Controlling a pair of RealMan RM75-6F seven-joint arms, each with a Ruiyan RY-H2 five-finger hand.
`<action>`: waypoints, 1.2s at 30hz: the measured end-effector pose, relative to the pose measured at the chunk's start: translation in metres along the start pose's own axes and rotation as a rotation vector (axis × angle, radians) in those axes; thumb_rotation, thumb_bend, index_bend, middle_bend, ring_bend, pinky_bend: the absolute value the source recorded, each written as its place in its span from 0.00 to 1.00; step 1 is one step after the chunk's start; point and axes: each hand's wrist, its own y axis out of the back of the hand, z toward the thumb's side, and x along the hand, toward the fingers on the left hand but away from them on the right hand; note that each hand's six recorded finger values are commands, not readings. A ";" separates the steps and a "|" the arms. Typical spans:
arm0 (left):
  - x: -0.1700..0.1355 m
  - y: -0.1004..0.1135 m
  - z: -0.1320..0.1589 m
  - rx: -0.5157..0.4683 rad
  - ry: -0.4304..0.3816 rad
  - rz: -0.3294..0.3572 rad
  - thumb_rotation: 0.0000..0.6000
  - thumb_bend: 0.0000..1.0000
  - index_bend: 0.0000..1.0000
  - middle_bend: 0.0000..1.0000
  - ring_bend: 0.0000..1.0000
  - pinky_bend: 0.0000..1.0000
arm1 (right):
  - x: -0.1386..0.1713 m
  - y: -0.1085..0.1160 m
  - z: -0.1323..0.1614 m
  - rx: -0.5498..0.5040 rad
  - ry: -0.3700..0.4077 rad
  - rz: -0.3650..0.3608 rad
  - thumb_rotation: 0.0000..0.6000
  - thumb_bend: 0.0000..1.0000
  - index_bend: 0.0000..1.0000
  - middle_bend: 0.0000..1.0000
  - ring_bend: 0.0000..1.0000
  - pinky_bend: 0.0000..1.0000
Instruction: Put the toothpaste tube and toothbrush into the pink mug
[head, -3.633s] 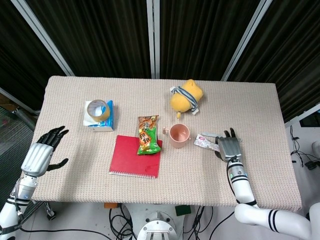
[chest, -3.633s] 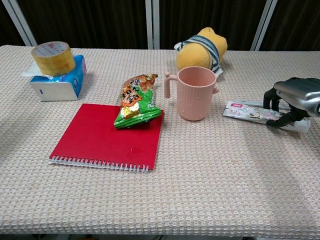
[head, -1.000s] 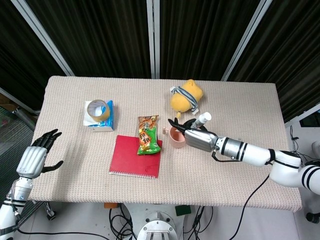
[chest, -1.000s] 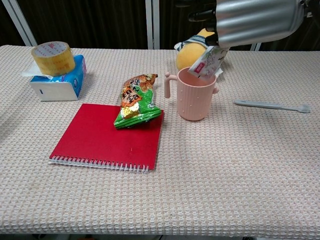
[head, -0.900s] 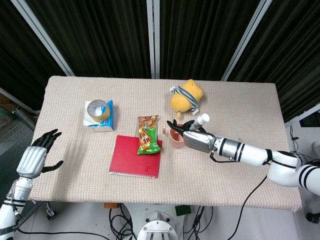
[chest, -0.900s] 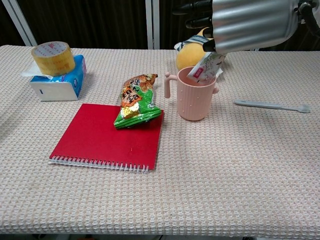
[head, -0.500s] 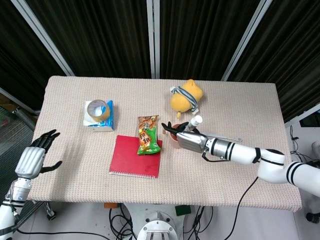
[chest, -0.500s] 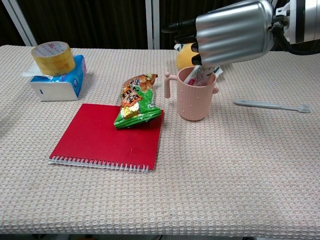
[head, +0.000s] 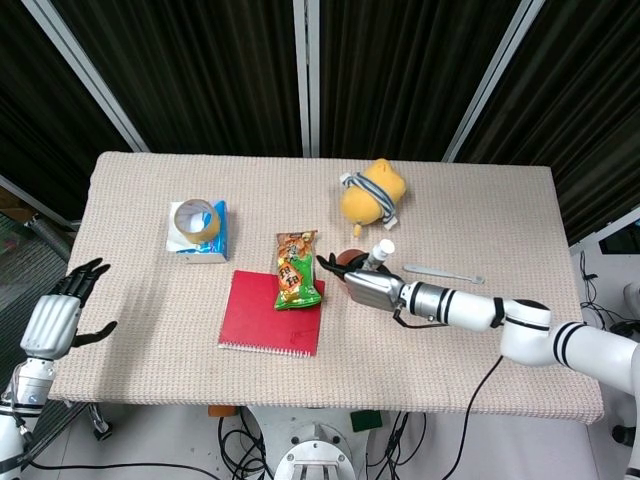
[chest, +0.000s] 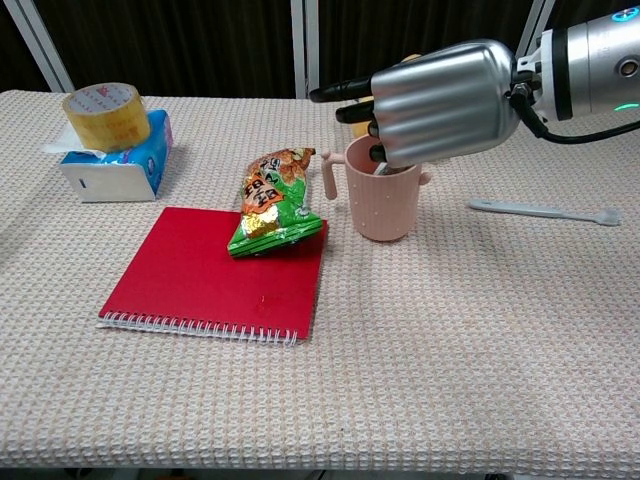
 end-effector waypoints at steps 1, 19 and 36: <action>0.000 0.000 -0.001 0.002 0.002 0.000 1.00 0.16 0.12 0.05 0.09 0.22 | -0.001 0.000 0.001 0.002 0.004 0.001 1.00 0.76 0.63 0.58 0.17 0.00; -0.001 -0.004 -0.005 0.004 0.010 -0.017 1.00 0.16 0.12 0.05 0.09 0.22 | -0.006 -0.001 0.004 0.012 0.008 0.019 1.00 0.69 0.48 0.51 0.10 0.00; -0.001 -0.005 -0.009 0.011 0.028 -0.024 1.00 0.16 0.12 0.05 0.09 0.22 | -0.005 0.000 0.004 0.007 -0.012 0.021 1.00 0.65 0.36 0.38 0.02 0.00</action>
